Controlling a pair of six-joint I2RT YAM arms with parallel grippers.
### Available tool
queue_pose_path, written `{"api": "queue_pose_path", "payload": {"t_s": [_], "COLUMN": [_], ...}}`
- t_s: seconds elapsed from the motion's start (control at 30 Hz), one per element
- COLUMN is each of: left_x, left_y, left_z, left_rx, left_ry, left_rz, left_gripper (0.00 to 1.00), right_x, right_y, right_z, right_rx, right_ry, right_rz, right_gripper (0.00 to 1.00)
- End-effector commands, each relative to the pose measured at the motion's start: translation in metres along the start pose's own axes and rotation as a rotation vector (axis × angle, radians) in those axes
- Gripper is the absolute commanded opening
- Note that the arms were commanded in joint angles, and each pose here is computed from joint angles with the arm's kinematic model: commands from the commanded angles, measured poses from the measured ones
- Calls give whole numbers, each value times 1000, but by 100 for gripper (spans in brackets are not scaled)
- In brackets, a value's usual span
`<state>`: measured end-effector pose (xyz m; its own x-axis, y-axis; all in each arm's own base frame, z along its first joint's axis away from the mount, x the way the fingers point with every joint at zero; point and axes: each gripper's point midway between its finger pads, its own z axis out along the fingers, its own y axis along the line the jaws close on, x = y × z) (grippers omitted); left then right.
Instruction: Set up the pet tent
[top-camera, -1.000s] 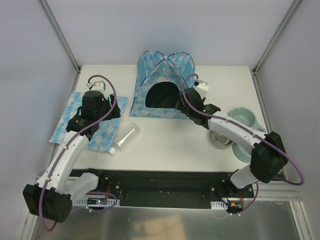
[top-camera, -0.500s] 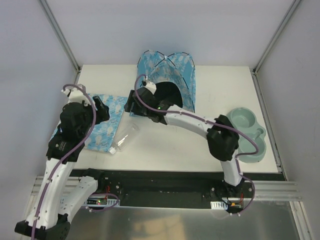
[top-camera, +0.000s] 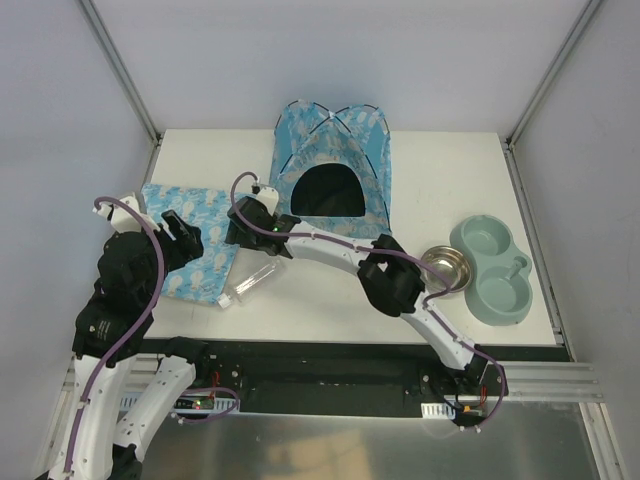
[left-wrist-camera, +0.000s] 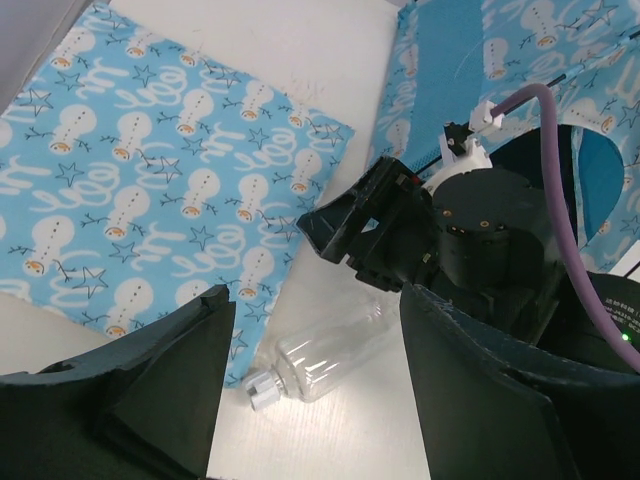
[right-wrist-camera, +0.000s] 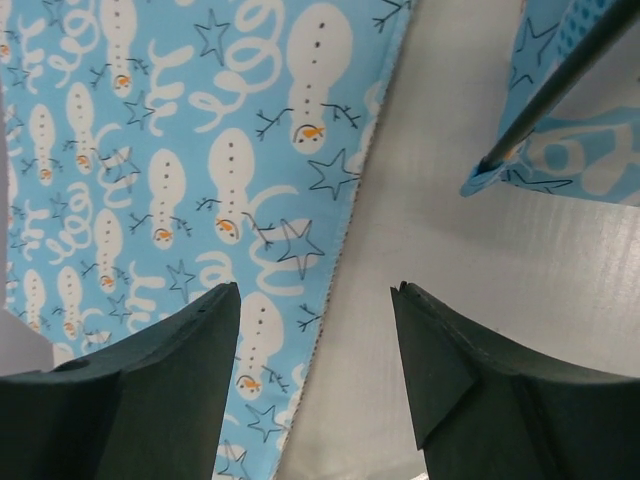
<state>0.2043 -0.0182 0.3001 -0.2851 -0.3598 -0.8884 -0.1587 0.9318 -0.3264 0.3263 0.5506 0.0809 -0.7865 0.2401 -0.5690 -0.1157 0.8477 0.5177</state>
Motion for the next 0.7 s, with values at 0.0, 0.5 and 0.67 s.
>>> {"api": "queue_pose_path", "payload": {"t_s": [0.0,0.5,0.67], "left_x": [-2,9,12], "left_y": [5,11,11], "left_z": [-9,-20,-22], "left_rx": [-21,-32,-29], "left_ry": [-7,38,53], "left_rz": [-33,-32,-30], "left_gripper": [69,69,69], "right_x": [-14,44,54], "right_y": [3,24,28], "right_z": [3,47,58], "right_rx": [24,-166,-210], "right_ry": [-67,96,119], "right_rz": [18,80,125], "right_gripper": [68,65,61]}}
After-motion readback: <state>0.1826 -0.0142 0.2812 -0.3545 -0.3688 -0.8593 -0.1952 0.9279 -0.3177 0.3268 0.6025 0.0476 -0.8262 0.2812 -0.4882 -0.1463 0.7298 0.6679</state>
